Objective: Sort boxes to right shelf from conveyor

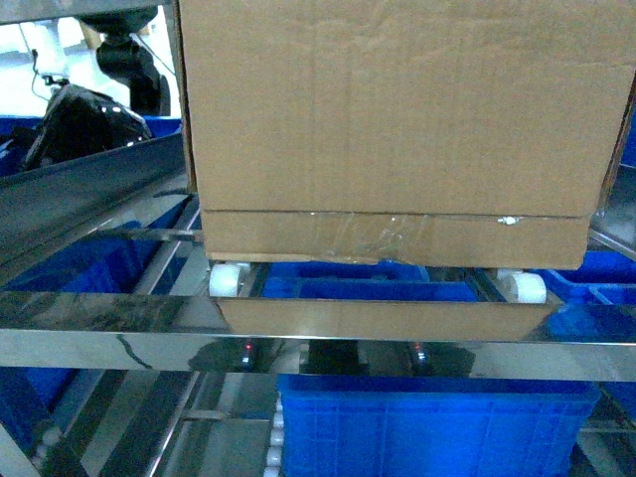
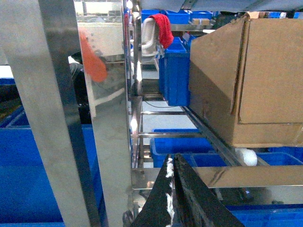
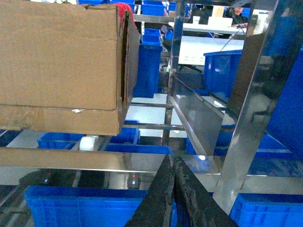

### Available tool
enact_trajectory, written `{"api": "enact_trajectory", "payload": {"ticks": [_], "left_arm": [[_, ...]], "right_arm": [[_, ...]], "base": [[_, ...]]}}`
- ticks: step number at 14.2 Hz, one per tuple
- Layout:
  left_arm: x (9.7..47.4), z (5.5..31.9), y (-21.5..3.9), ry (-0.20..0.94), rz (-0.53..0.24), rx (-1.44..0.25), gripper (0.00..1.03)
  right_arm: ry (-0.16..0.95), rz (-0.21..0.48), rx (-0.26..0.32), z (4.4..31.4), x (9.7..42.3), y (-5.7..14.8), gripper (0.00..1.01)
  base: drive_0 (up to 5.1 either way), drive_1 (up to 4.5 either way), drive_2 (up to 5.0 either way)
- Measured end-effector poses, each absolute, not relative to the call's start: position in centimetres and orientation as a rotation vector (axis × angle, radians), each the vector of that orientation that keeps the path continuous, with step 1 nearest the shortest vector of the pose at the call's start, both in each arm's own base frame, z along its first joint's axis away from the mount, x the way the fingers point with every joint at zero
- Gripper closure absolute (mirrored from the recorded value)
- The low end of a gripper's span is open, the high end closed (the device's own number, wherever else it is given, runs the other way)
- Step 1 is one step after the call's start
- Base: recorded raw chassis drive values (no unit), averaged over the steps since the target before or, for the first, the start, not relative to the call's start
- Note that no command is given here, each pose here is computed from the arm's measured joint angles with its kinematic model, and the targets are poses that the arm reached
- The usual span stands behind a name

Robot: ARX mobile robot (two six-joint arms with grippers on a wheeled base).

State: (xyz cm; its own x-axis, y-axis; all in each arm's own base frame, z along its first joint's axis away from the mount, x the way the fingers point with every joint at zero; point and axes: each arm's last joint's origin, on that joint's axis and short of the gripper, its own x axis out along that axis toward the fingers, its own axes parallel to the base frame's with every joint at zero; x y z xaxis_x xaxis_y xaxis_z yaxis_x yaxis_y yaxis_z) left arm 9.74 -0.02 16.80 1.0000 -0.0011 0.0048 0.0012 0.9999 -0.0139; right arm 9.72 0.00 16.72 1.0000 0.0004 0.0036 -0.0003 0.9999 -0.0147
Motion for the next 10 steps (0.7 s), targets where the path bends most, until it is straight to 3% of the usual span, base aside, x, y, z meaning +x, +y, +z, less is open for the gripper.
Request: {"api": "enact_trajectory", "payload": {"ticks": [5,10], "left_arm": [[9.74,16.76,-0.02,-0.001,-0.002,-0.014,0.98],[9.74,16.76,-0.02,-0.001,-0.002,-0.014,0.42]], "right_arm": [[-0.004,0.000,-0.015,16.72,9.72,0.00,0.99],[-0.004,0.000,-0.015,16.72,9.72,0.00,0.44]], "base": [[0.0,0.00,0.0],[0.0,0.00,0.0]]}}
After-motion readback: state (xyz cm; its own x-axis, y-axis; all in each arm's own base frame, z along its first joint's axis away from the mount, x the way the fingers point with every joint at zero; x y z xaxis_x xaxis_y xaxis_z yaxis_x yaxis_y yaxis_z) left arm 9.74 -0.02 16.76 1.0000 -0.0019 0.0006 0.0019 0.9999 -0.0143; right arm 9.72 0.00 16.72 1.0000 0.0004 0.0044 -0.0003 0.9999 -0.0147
